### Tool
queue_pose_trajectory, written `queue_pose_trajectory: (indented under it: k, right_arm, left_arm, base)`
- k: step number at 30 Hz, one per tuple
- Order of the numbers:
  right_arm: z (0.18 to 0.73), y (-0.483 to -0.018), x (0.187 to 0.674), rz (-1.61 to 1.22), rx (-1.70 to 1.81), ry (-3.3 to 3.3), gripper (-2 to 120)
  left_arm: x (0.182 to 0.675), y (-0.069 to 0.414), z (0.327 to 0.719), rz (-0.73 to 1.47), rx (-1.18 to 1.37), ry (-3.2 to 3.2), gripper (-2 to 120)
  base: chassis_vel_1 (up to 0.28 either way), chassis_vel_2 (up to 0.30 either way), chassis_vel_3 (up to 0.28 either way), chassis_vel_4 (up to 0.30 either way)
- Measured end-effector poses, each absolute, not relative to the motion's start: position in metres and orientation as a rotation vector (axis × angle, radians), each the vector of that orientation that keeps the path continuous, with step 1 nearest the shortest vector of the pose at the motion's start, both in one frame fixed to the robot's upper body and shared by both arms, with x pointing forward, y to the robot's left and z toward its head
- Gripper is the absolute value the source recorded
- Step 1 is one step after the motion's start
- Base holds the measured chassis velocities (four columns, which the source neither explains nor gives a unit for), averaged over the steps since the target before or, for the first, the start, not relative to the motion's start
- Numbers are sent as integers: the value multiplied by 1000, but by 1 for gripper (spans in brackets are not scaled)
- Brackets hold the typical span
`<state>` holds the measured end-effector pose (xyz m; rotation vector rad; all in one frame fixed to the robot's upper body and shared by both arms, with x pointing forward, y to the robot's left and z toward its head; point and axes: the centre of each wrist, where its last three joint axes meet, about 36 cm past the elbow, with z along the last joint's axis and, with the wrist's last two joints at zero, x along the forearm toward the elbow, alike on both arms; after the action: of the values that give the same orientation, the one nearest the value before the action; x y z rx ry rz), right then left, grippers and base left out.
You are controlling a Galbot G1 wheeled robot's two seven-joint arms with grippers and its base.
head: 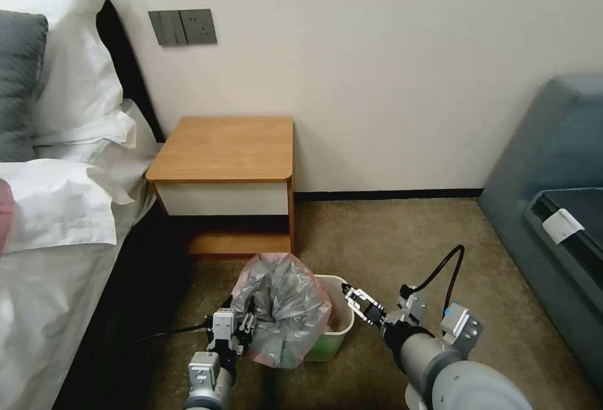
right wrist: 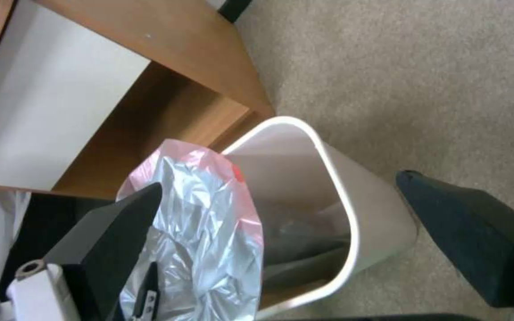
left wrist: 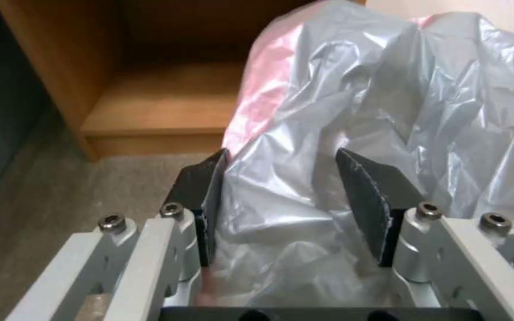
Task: Pick up the garbage bag from the table and place it over the trash can.
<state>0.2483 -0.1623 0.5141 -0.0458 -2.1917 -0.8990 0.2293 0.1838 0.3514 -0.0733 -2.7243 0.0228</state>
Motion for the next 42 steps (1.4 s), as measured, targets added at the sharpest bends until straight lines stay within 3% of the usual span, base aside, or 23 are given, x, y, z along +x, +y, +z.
queue_pose_trajectory:
  k: [21,25,29,42]
  right_arm:
    - [507,-162,248,-873,-91,-2229,100]
    - [508,-162,250,-871,-76,-2259,100]
    - [514,-162,253,-867,-33,-2290,100]
    - [514,-165,254,-675,550,-2406,100]
  left_arm:
    - [261,173,354,72,17,-2619,35]
    - [257,172,352,107,33,-2631,17]
    - [248,172,346,139,40,-2677,10]
    - [222,193,345,126,23,-3056,8]
  base:
    - [0,0,0,0]
    - [0,0,0,0]
    - [0,0,0,0]
    - [0,0,0,0]
